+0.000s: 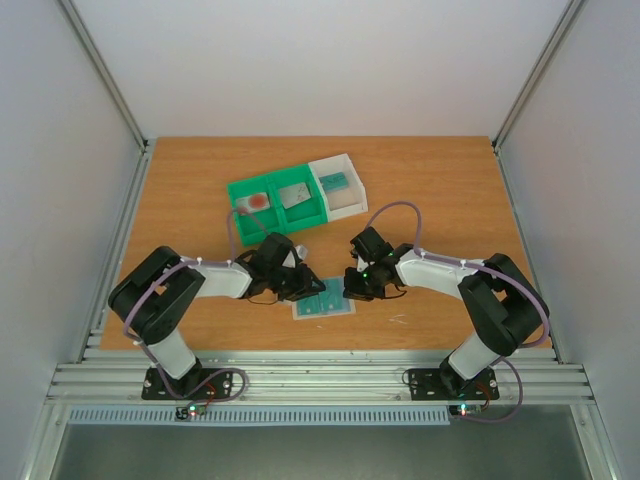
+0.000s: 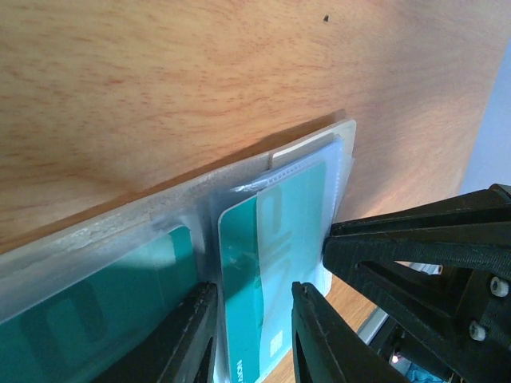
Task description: Take the credit cards out of the card holder
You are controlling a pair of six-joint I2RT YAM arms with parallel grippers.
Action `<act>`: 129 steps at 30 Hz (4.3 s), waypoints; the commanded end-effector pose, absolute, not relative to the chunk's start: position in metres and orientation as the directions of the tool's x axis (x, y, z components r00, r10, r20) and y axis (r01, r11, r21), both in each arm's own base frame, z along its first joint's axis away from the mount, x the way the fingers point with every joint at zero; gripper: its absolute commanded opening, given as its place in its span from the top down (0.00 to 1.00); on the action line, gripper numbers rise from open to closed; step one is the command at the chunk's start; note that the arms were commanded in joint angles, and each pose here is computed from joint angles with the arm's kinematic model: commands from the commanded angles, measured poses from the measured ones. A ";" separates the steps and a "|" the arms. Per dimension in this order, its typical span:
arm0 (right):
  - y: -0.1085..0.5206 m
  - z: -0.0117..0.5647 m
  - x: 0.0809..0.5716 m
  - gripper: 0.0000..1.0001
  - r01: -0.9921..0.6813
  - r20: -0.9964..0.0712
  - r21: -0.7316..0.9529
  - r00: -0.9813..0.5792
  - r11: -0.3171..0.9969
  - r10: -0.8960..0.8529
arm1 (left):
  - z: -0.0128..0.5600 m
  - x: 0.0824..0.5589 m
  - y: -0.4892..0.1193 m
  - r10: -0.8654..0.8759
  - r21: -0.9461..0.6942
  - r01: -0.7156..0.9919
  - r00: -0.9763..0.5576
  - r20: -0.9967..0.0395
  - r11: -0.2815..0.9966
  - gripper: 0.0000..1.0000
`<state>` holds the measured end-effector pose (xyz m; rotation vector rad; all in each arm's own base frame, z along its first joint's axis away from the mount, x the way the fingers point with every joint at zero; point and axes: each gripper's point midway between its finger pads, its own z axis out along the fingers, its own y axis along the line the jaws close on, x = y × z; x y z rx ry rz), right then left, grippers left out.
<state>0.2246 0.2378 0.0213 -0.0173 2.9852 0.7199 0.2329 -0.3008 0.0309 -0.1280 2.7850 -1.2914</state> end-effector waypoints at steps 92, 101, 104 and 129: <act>0.254 0.030 0.232 0.90 -0.051 -0.087 0.516 -0.996 0.855 -0.007 | 0.041 0.233 -0.283 -0.112 -0.755 -0.021 -0.991 -0.070 0.655 1.00; 0.256 0.070 0.238 0.88 -0.156 -0.216 0.550 -0.975 0.820 -0.041 | 0.059 0.239 -0.261 -0.133 -0.699 -0.009 -0.983 -0.124 0.715 1.00; 0.253 0.081 0.241 0.87 -0.178 -0.252 0.538 -0.967 0.824 -0.044 | 0.067 0.240 -0.254 -0.140 -0.681 0.002 -0.978 -0.153 0.732 0.99; 0.272 0.169 0.214 0.79 -0.459 -0.425 0.634 -0.879 0.622 -0.216 | 0.142 0.222 -0.230 -0.041 -0.711 0.191 -0.955 -0.295 0.676 1.00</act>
